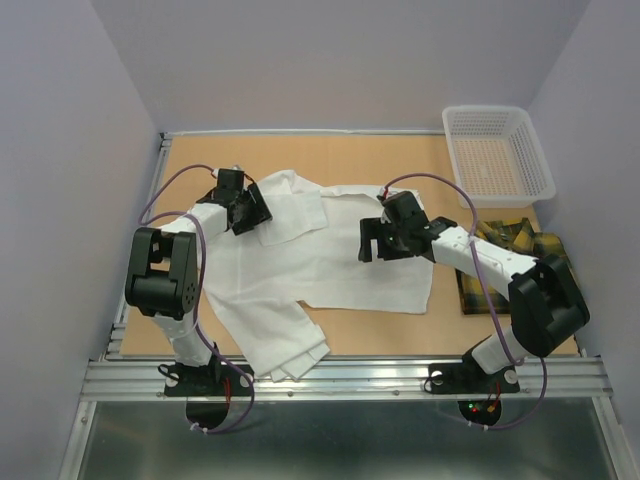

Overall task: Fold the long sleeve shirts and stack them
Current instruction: Flatten the shirt out

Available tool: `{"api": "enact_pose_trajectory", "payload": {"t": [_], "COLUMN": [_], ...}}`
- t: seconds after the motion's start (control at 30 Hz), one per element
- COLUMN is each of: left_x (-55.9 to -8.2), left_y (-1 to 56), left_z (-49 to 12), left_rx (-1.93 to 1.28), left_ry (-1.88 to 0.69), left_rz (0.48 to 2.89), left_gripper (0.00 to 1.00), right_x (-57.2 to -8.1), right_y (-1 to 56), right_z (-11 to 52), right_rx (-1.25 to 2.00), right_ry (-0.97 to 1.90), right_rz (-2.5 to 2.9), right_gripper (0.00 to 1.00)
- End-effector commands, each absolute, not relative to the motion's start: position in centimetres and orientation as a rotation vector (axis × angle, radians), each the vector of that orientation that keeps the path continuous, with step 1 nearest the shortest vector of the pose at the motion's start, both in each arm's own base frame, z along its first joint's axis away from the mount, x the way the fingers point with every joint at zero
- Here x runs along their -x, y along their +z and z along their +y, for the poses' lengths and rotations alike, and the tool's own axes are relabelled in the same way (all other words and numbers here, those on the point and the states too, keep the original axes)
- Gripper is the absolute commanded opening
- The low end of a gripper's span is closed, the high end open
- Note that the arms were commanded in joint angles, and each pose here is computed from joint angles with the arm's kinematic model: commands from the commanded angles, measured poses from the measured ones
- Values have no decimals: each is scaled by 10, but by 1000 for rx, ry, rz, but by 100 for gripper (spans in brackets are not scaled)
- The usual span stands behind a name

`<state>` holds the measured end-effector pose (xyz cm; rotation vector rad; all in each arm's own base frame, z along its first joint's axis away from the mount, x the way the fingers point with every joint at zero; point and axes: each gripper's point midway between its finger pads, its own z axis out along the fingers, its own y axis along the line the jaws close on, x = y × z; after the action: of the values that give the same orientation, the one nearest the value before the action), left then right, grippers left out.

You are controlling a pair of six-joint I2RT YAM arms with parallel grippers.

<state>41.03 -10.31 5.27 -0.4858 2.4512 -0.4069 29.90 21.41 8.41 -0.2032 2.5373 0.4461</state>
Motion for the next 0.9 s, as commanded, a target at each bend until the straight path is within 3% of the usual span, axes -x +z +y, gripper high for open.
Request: {"api": "enact_pose_trajectory", "payload": {"t": [0.0, 0.27, 0.47, 0.63, 0.7, 0.87], "left_x": [-417, -417, -427, -440, -449, -499], "left_y": [61, 57, 66, 85, 99, 160], "left_z": [-97, -101, -112, -115, -114, -110], "left_rx": [472, 468, 440, 414, 392, 244], "left_ry": [-346, -341, -379, -387, -376, -302], "left_rz": [2437, 2446, 2425, 2372, 2333, 2176], "left_gripper": [70, 67, 42, 7, 0, 0], "right_x": [-303, -295, -294, -292, -290, -277], "right_y": [91, 63, 55, 49, 45, 30], "right_z": [222, 224, 225, 225, 223, 220], "right_rx": [181, 188, 188, 195, 191, 195], "right_ry": [520, 539, 543, 540, 535, 545], "right_rz": [2482, 2542, 2557, 2569, 2580, 2634], "right_gripper": [88, 87, 87, 86, 86, 84]}}
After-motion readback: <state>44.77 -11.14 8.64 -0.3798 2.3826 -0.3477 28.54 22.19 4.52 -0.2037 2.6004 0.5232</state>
